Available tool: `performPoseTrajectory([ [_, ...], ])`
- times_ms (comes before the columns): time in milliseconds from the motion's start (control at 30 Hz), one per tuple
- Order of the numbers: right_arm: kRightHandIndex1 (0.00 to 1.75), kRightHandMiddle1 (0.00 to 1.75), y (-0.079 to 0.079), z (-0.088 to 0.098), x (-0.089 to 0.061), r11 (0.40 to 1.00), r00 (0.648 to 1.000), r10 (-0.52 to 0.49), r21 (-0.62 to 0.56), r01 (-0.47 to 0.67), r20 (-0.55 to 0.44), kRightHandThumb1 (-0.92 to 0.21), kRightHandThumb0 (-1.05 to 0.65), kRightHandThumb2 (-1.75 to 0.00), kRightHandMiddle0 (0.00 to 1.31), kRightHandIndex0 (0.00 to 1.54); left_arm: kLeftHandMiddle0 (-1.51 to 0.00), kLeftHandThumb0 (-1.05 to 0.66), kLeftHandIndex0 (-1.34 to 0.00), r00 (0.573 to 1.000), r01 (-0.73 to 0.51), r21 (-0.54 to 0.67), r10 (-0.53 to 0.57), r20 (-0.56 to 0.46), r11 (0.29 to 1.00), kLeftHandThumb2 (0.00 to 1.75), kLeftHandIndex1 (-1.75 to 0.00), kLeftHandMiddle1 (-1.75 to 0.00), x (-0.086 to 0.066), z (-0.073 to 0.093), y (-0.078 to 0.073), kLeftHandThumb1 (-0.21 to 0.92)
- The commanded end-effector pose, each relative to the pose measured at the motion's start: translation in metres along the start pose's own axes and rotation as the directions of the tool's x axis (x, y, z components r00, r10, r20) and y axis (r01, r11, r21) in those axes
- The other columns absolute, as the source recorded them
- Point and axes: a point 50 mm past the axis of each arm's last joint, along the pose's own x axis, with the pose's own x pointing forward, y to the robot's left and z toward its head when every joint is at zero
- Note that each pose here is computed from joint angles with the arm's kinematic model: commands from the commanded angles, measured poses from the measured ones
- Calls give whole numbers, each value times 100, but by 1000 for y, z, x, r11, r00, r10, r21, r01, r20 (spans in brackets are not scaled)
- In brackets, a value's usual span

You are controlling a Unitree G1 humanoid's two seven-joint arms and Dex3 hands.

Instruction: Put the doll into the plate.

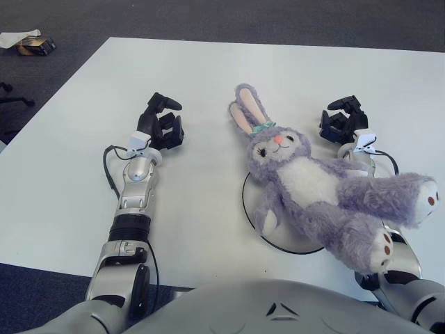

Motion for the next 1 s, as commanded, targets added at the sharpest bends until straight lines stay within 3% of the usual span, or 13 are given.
performPoseTrajectory([
  [0,156,175,-3,-33,-18,999,987,2,-34,-7,-164,-42,-1,-114,33,61,-95,-42,-44,995,-12,-9,11,-97,1000,104,-175,-175,-17,-21,-2,54],
  [767,158,175,-3,-33,-17,999,985,-1,-40,-6,-174,-42,-1,-115,33,61,-95,-42,-44,994,-1,-16,0,-110,1000,105,-175,-175,-17,-22,-3,53],
  [967,156,175,-3,-30,-17,996,984,8,-90,-25,-179,-44,-1,-113,33,60,-96,-42,-46,993,22,-8,-23,-113,1000,107,-175,-175,-18,-24,-7,52],
])
